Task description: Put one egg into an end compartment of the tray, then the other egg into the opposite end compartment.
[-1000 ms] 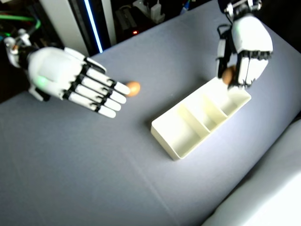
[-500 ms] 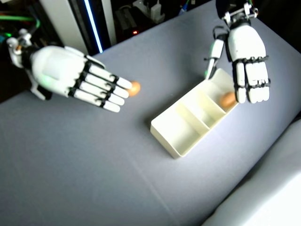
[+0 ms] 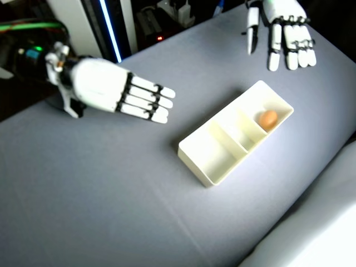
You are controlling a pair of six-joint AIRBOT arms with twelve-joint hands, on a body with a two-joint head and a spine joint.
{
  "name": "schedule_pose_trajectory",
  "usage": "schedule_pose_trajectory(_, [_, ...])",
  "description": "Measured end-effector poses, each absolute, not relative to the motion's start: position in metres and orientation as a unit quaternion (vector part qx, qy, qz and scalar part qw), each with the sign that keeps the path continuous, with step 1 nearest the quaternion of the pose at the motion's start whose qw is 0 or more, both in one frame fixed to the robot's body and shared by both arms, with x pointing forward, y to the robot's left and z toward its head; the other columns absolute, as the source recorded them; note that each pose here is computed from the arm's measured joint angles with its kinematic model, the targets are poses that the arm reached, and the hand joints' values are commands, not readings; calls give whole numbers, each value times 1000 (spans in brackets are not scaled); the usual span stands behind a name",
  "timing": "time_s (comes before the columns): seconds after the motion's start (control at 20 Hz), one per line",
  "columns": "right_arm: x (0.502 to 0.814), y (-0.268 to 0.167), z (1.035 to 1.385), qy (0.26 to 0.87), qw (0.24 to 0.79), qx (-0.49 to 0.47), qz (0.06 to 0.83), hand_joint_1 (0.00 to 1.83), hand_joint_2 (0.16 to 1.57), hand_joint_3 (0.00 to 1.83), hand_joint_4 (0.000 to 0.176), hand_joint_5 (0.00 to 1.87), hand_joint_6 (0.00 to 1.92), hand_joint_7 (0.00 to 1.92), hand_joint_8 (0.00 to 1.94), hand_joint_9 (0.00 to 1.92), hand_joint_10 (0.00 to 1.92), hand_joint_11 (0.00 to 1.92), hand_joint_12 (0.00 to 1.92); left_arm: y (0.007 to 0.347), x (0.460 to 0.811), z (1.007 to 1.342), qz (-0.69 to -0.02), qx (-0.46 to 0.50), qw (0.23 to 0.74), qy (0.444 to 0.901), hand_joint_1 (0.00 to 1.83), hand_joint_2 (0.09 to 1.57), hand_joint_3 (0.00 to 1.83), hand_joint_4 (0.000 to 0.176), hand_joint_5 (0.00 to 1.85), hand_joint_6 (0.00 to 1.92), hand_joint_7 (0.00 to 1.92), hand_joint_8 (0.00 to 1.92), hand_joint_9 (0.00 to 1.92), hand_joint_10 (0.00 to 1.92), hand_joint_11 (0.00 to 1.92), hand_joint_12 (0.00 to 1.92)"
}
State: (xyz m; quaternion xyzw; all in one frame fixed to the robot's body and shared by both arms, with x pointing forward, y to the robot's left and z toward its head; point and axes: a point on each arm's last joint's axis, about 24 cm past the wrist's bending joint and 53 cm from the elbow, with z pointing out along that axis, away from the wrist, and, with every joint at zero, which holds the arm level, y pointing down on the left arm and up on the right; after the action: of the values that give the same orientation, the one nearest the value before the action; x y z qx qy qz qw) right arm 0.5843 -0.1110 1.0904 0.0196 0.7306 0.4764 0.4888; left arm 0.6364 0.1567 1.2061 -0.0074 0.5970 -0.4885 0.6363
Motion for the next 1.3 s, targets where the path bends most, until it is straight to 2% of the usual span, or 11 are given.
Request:
schedule_pose_trajectory(0.05, [589,-109,1082,739,481,23,472,826,1176,2,0,156,17,351,33,92,640,0,1415,159,635,1204,-490,-11,635,598,683,1440,0,0,403,37,342,30,244,47,0,911])
schedule_pose_trajectory(0.15, [593,-105,1073,747,473,26,467,947,1219,5,0,434,98,680,139,422,779,66,1563,162,632,1199,-490,-18,632,601,713,1427,0,0,429,45,386,27,257,41,0,861])
schedule_pose_trajectory(0.2, [596,-103,1073,745,473,28,469,1184,1194,5,0,695,859,891,1080,893,1217,684,1730,163,631,1196,-488,-18,630,604,748,1425,0,0,454,51,440,29,291,43,0,914])
schedule_pose_trajectory(0.3, [604,-100,1081,735,480,33,478,1170,1274,12,0,661,1427,761,1589,1099,1882,1157,1919,167,624,1201,-491,-16,633,599,798,1427,0,0,447,43,453,13,324,43,0,1030])
schedule_pose_trajectory(0.55, [608,-91,1106,715,498,12,491,1199,1273,1,0,582,1354,833,1502,1048,1537,972,1826,181,624,1199,-483,-30,640,597,857,1403,0,0,477,49,458,7,335,39,0,1088])
schedule_pose_trajectory(0.85, [642,-103,1190,631,579,7,517,1150,1333,10,0,569,1528,633,1694,1051,1910,1144,1921,188,622,1188,-474,-41,635,608,787,1405,0,0,403,5,459,3,380,35,0,1180])
schedule_pose_trajectory(0.95, [656,-106,1208,617,597,4,513,1067,1309,0,0,640,1494,1115,1931,1373,1921,1475,1921,192,624,1186,-470,-52,637,609,816,1396,0,0,414,9,456,2,364,23,0,1171])
schedule_pose_trajectory(1.0, [665,-107,1215,612,603,9,512,1135,1336,12,0,578,1374,732,1875,1000,1921,1089,1921,193,625,1186,-469,-53,637,610,822,1394,0,0,434,16,467,4,385,29,0,1193])
schedule_pose_trajectory(1.05, [676,-110,1218,608,609,20,509,1147,1335,9,0,575,1527,638,1715,1070,1921,1171,1921,192,625,1185,-470,-53,637,609,777,1402,2,0,410,5,462,2,391,29,0,1199])
schedule_pose_trajectory(1.2, [706,-105,1213,622,603,44,496,1179,1301,0,0,547,1458,789,1532,898,1522,844,1807,189,627,1173,-469,-55,624,622,789,1413,0,0,281,3,488,9,411,32,0,1231])
schedule_pose_trajectory(1.3, [722,-98,1207,635,596,54,489,1184,1296,0,0,526,1462,809,1503,982,1412,916,1744,190,630,1169,-466,-59,622,627,822,1410,0,0,292,11,482,4,406,30,0,1240])
